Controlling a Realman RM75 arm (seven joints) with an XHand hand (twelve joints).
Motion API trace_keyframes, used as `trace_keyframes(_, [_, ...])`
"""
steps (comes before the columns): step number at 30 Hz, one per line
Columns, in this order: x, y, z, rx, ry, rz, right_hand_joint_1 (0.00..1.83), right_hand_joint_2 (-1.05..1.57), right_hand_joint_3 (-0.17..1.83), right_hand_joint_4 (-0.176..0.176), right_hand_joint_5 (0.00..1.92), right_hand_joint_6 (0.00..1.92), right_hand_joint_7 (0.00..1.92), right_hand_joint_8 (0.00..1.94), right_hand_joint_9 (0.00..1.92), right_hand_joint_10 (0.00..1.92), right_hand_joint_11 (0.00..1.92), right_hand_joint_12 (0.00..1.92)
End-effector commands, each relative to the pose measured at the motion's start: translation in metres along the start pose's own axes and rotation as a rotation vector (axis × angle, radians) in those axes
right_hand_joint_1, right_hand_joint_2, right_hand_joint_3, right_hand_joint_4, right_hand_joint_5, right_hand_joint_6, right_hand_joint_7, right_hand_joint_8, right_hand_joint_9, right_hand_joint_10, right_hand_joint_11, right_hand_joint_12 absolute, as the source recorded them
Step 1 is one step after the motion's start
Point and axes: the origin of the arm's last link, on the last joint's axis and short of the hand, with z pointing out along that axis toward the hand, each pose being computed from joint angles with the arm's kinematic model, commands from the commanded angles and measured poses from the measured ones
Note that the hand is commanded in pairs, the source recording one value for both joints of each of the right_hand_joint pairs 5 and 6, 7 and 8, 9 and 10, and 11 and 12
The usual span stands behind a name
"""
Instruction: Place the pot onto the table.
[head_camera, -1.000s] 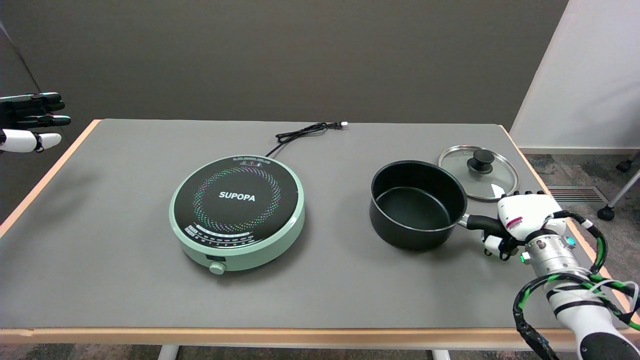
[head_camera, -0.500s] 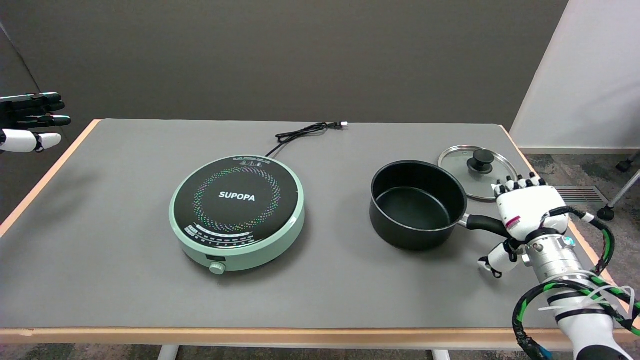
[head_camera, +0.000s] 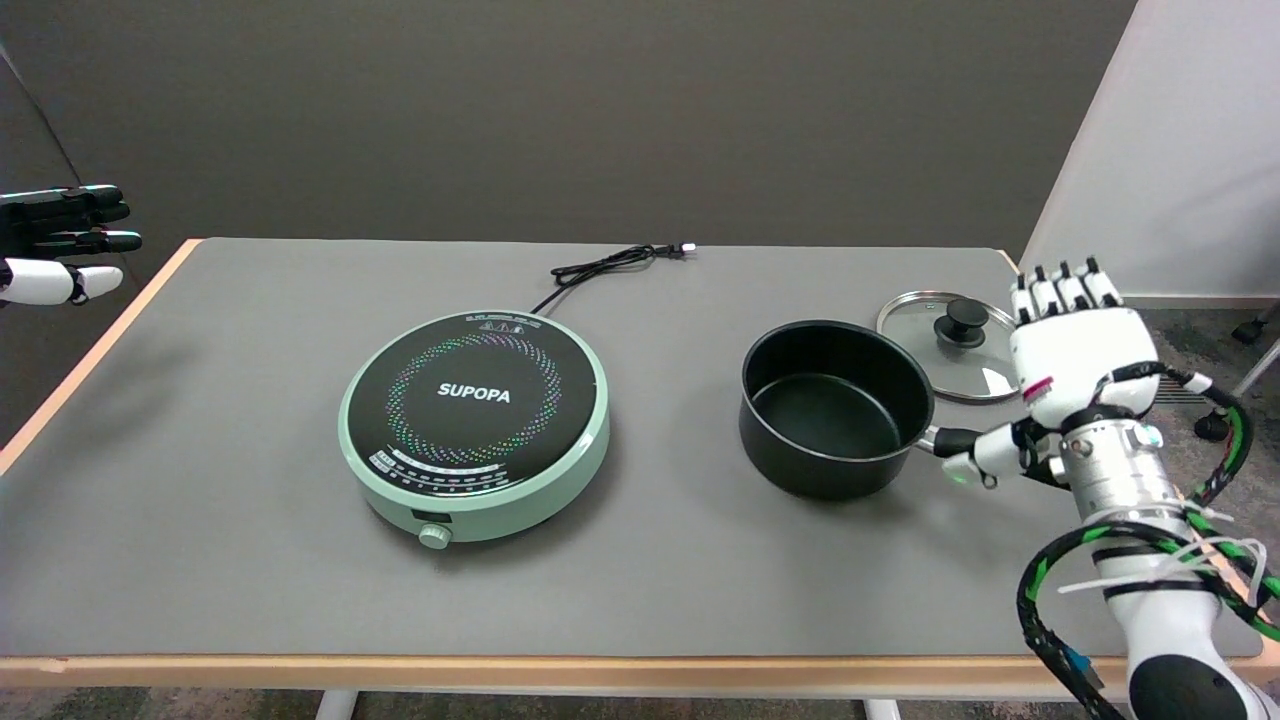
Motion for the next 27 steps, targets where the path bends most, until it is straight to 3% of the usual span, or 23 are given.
trace_keyframes(1, [0.038,0.014,0.042,-0.124,0.129,0.316,0.53,0.26,0.06,-0.080,0.27,0.27,0.27,0.27,0.27,0.27,0.27,0.27])
trace_keyframes(7, [0.037,0.028,0.071,-0.053,0.090,0.609,0.47,0.40,-0.17,-0.068,0.24,0.24,0.24,0.24,0.24,0.24,0.24,0.24])
trace_keyframes(15, [0.040,0.067,0.096,0.108,0.078,0.967,0.40,0.62,-0.17,-0.103,0.20,0.20,0.20,0.20,0.20,0.20,0.20,0.20])
trace_keyframes(21, [0.025,0.099,0.097,0.167,0.087,1.261,0.23,1.23,-0.17,-0.137,0.15,0.15,0.15,0.15,0.15,0.15,0.15,0.15])
trace_keyframes(27, [0.018,0.133,0.094,0.259,0.143,1.486,0.20,1.47,-0.17,-0.141,0.09,0.09,0.09,0.09,0.09,0.09,0.09,0.09])
